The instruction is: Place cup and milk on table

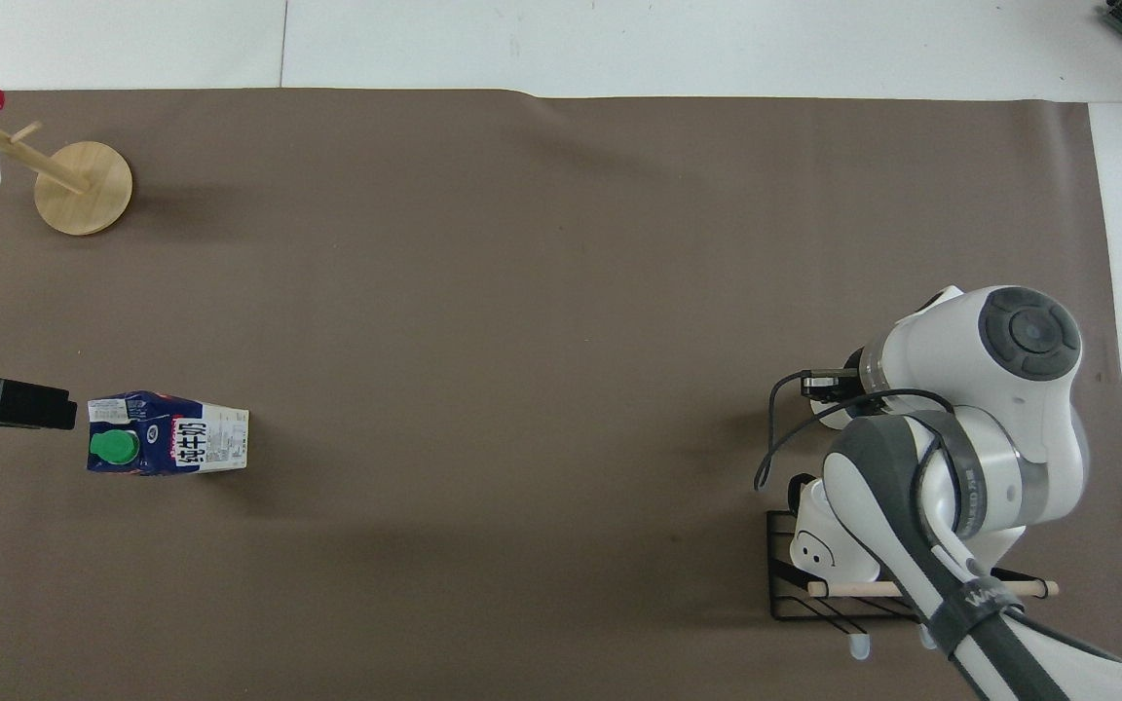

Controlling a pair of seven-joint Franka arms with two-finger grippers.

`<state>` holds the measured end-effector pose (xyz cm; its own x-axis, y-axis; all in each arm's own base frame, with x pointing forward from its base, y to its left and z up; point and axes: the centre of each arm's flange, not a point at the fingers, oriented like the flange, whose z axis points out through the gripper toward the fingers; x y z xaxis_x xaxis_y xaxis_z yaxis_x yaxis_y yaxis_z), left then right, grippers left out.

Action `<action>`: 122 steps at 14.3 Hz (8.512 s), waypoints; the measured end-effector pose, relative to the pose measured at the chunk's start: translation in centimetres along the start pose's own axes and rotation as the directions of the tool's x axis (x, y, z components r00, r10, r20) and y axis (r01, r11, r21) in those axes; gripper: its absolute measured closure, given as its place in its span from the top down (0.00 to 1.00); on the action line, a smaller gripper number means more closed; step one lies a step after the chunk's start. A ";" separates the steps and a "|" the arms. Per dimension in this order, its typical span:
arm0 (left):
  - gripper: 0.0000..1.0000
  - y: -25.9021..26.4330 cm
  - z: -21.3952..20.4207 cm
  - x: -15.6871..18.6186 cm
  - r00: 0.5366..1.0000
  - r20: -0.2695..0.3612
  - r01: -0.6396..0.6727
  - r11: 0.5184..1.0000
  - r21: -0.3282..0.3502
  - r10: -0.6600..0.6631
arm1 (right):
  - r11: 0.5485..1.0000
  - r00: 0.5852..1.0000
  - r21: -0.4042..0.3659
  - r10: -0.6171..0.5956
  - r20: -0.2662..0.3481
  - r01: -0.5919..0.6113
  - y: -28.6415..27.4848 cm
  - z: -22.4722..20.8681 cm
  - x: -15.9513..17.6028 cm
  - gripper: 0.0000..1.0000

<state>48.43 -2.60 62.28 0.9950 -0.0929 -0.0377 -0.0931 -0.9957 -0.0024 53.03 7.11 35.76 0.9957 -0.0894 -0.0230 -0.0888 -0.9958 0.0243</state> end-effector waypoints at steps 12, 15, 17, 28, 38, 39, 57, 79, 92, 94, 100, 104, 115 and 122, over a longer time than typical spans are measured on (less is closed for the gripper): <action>1.00 -1.7 10.4 0.1 1.000 -0.017 -0.006 1.000 0.005 0.007 | 0.992 0.987 0.041 0.119 -0.106 -0.116 -15.9 -7.8 0.1 0.04; 1.00 -1.4 11.1 -0.2 0.999 -0.040 -0.011 1.000 0.010 0.011 | 0.990 0.984 0.053 0.139 -0.108 -0.134 -21.0 -7.9 -1.2 0.04; 1.00 -1.2 12.3 -0.5 0.998 -0.055 -0.015 1.000 0.013 0.016 | 0.988 0.983 0.045 0.154 -0.098 -0.151 -25.5 -6.3 -2.5 0.04; 1.00 -0.1 15.2 -1.0 0.995 -0.085 -0.042 0.999 0.022 0.044 | 0.988 0.982 0.040 0.154 -0.109 -0.150 -32.5 -1.4 -2.8 0.04; 0.53 -0.1 15.7 -1.0 0.993 -0.097 -0.065 0.997 0.034 0.068 | 0.992 0.987 0.028 0.121 -0.108 -0.119 -32.9 -0.9 -3.1 0.39; 0.53 -0.1 15.7 -1.0 0.993 -0.097 -0.066 0.997 0.036 0.069 | 0.992 0.987 0.030 0.121 -0.110 -0.119 -32.9 -1.0 -3.0 0.52; 0.41 12.4 8.8 0.1 0.993 -0.115 0.035 0.999 0.007 -0.034 | 0.999 0.994 0.023 0.041 -0.097 -0.039 -9.7 -20.5 1.4 1.00; 0.41 32.5 14.5 3.7 0.976 -0.085 0.197 0.980 -0.037 -0.200 | 0.994 0.993 0.017 0.106 -0.056 -0.106 13.0 -30.2 -0.3 1.00; 0.42 32.4 15.5 4.3 0.977 -0.117 0.179 0.984 -0.007 -0.179 | 0.999 0.998 0.015 0.036 -0.061 -0.035 9.3 -30.3 -1.1 1.00; 0.49 32.5 15.5 4.4 0.978 -0.121 0.171 0.985 -0.009 -0.171 | 0.999 0.998 0.014 0.031 -0.058 -0.030 9.0 -30.1 -1.1 1.00; 1.00 32.6 15.3 4.3 0.980 -0.123 0.159 0.987 -0.008 -0.159 | 0.999 0.998 0.015 0.033 -0.061 -0.032 9.1 -30.3 -1.2 1.00; 1.00 31.0 11.5 4.1 0.984 -0.121 0.131 0.991 0.011 -0.128 | 0.999 0.998 0.015 0.033 -0.062 -0.032 9.1 -30.3 -1.2 1.00; 1.00 12.8 -0.6 5.1 0.998 -0.063 -0.019 0.997 0.071 0.023 | 0.999 0.998 0.015 0.033 -0.062 -0.032 9.1 -30.3 -1.2 1.00; 1.00 2.9 -3.0 5.1 0.997 -0.045 -0.061 0.995 0.075 0.065 | 0.999 0.998 0.015 0.033 -0.062 -0.032 9.1 -30.2 -1.2 1.00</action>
<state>53.38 -5.96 65.03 0.9875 -0.1574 0.0070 -0.1564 -0.9849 -0.0747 51.82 -1.22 66.23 0.9919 -0.1206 0.0396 -0.1211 -0.9926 0.0102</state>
